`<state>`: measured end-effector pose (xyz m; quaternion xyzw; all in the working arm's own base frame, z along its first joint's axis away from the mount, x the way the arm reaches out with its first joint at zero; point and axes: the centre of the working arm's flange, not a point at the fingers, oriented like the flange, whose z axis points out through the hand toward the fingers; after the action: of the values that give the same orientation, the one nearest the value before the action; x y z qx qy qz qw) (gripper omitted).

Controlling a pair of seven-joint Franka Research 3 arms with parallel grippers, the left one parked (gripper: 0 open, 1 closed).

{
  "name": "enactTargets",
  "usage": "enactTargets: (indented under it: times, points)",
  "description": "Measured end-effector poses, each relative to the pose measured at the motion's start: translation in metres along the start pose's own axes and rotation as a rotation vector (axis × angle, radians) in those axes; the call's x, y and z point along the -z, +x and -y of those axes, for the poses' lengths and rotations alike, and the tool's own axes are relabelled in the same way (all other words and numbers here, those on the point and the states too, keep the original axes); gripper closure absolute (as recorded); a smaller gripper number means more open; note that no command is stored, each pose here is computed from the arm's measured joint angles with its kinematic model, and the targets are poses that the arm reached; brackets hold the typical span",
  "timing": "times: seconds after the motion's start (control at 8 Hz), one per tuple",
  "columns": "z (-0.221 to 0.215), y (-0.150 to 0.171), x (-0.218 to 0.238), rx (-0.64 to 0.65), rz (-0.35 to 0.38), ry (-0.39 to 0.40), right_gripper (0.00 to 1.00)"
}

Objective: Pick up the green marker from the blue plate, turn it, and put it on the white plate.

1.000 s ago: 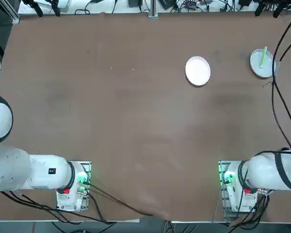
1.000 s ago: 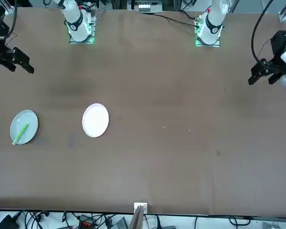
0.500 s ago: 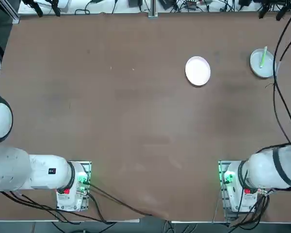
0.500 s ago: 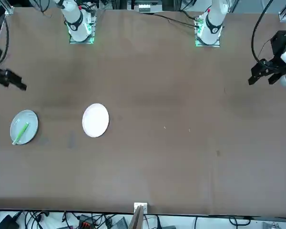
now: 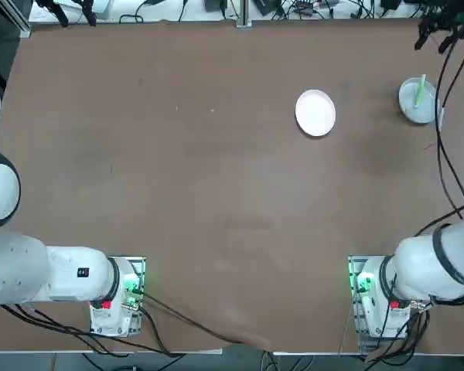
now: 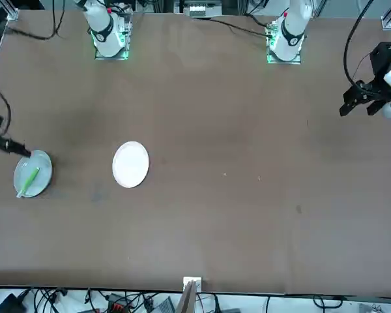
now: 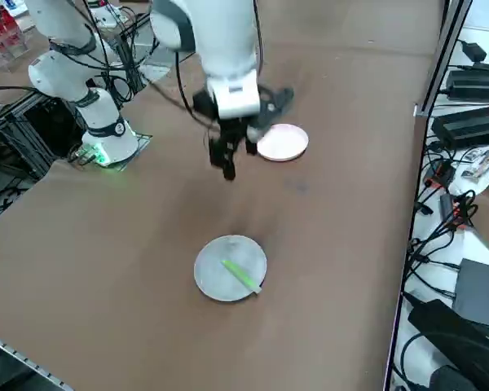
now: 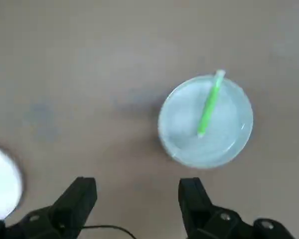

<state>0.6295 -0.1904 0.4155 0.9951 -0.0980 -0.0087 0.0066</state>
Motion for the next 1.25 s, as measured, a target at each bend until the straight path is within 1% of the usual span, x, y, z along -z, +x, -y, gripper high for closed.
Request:
enactTargets:
  times: [0.38, 0.5, 0.88, 1.0, 1.12, 1.25]
  points:
    - [-0.051, 0.028, -0.075, -0.031, -0.105, -0.029, 0.0]
    - [-0.059, 0.032, -0.101, -0.035, -0.113, -0.035, 0.0]
    - [-0.081, 0.032, -0.164, -0.061, -0.094, -0.04, 0.07]
    - [-0.086, 0.031, -0.176, -0.064, -0.094, -0.042, 0.07]
    - [-0.09, 0.031, -0.185, -0.064, -0.092, -0.044, 0.12]
    - [-0.093, 0.03, -0.193, -0.064, -0.095, -0.046, 0.13]
